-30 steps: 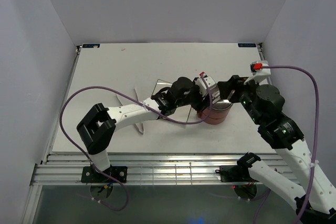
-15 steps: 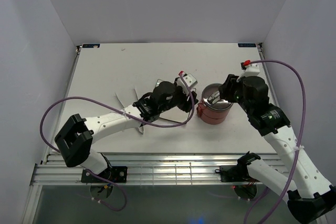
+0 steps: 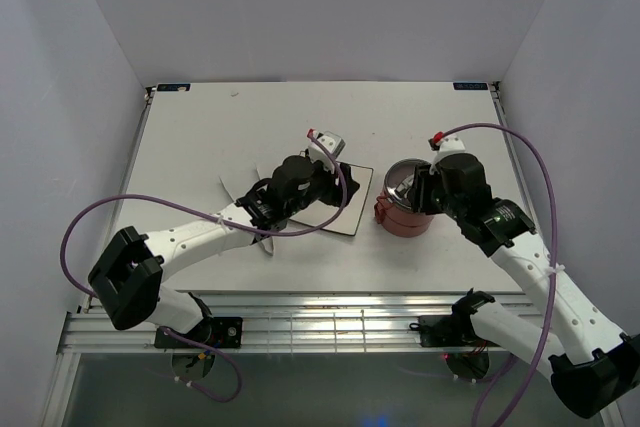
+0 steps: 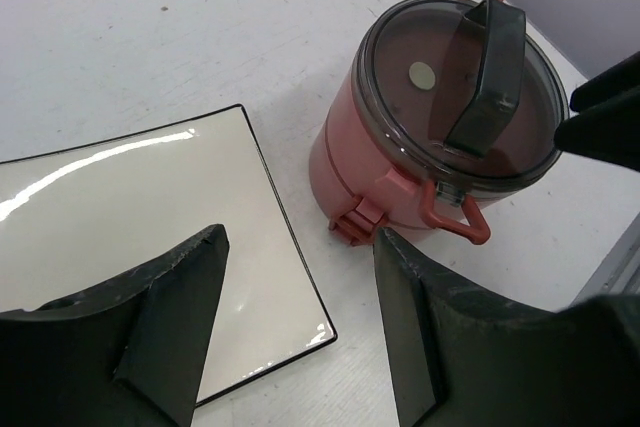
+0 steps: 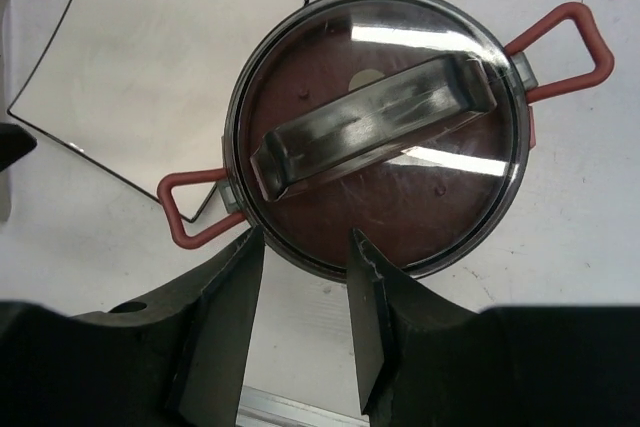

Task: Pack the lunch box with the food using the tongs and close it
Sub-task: Close the box lid on the packing box.

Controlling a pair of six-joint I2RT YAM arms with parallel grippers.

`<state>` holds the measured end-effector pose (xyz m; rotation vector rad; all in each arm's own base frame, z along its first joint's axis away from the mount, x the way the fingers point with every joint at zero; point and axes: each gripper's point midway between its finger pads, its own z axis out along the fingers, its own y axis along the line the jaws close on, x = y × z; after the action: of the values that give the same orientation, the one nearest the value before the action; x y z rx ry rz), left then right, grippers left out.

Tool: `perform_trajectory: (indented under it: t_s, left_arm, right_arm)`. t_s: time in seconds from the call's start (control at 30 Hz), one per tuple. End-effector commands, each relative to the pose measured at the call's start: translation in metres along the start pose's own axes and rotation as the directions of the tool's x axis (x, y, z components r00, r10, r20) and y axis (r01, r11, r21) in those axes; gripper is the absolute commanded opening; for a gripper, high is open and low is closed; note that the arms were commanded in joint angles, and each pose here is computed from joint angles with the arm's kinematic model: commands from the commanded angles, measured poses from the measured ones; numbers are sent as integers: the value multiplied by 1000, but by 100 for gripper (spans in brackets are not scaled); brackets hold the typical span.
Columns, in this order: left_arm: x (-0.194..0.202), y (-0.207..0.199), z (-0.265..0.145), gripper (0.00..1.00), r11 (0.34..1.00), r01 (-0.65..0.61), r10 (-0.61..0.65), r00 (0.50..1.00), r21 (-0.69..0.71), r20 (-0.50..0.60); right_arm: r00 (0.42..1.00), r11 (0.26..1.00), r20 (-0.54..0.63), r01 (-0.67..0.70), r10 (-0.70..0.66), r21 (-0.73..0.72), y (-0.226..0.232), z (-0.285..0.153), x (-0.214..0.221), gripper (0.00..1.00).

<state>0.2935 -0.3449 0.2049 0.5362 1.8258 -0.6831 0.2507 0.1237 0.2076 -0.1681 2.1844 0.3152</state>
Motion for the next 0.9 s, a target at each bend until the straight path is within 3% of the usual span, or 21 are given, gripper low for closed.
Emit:
perform_trajectory:
  t_s: [0.0, 0.27, 0.43, 0.87]
  left_arm:
    - [-7, -4, -1, 71, 994, 92, -92, 996, 57, -4]
    - [-1, -5, -8, 71, 984, 134, -131, 991, 115, -36]
    - [3, 4, -13, 70, 986, 153, -150, 987, 59, -56]
    - [-8, 20, -34, 72, 988, 153, -153, 988, -15, 4]
  right_arm:
    - [996, 996, -22, 91, -91, -5, 8, -6, 3, 45]
    - [982, 977, -51, 175, -182, -125, 52, -19, 13, 46]
    - [973, 966, -121, 173, -198, -192, 63, -11, 33, 35]
    - [966, 968, -164, 168, -200, -188, 68, 8, 41, 33]
